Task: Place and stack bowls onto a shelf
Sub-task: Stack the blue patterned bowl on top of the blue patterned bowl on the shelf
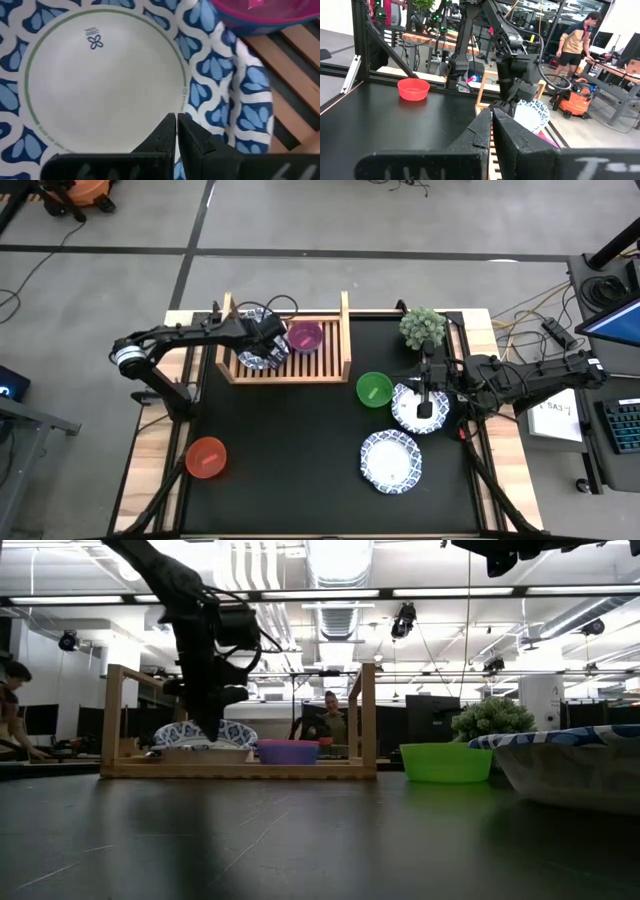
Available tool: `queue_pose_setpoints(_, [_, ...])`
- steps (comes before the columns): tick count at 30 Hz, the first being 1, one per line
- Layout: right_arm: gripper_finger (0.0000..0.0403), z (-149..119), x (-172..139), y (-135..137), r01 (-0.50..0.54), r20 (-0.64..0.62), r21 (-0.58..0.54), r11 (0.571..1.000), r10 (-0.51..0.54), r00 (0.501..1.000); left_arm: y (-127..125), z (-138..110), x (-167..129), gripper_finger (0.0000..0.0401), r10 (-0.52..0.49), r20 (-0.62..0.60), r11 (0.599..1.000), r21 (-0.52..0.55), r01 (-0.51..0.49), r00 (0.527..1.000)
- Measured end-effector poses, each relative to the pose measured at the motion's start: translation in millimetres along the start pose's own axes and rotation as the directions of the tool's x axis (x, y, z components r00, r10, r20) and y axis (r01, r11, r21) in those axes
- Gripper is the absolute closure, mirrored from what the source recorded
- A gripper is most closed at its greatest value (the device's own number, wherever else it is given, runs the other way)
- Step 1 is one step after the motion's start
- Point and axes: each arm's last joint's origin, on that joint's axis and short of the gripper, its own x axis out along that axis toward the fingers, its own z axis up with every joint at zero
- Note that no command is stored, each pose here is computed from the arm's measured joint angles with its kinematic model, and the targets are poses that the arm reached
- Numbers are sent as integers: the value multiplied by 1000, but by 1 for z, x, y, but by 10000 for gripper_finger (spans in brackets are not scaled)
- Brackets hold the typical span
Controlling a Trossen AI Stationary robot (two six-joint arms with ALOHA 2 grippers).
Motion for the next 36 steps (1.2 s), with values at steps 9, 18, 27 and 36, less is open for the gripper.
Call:
queue_pose_setpoints(9, [394, 0, 0, 0, 2, -2, -7, 1000, -2, 1000, -10, -5, 1, 401, -59, -26, 998, 31, 59, 998])
queue_pose_setpoints(18, [394, 0, 0, 0, 6, -3, 2, 1000, -6, 1000, -15, 22, -33, 401, -90, 112, 986, 148, 73, 990])
queue_pose_setpoints(27, [394, -1, 0, 0, 6, -7, 17, 1000, -6, 1000, 13, 92, -54, 401, 209, 472, 881, 289, -374, 857])
queue_pose_setpoints(36, [394, -1, 0, 0, 6, -10, 17, 1000, -5, 1000, 46, 104, -7, 401, 163, 200, 944, 253, -212, 966])
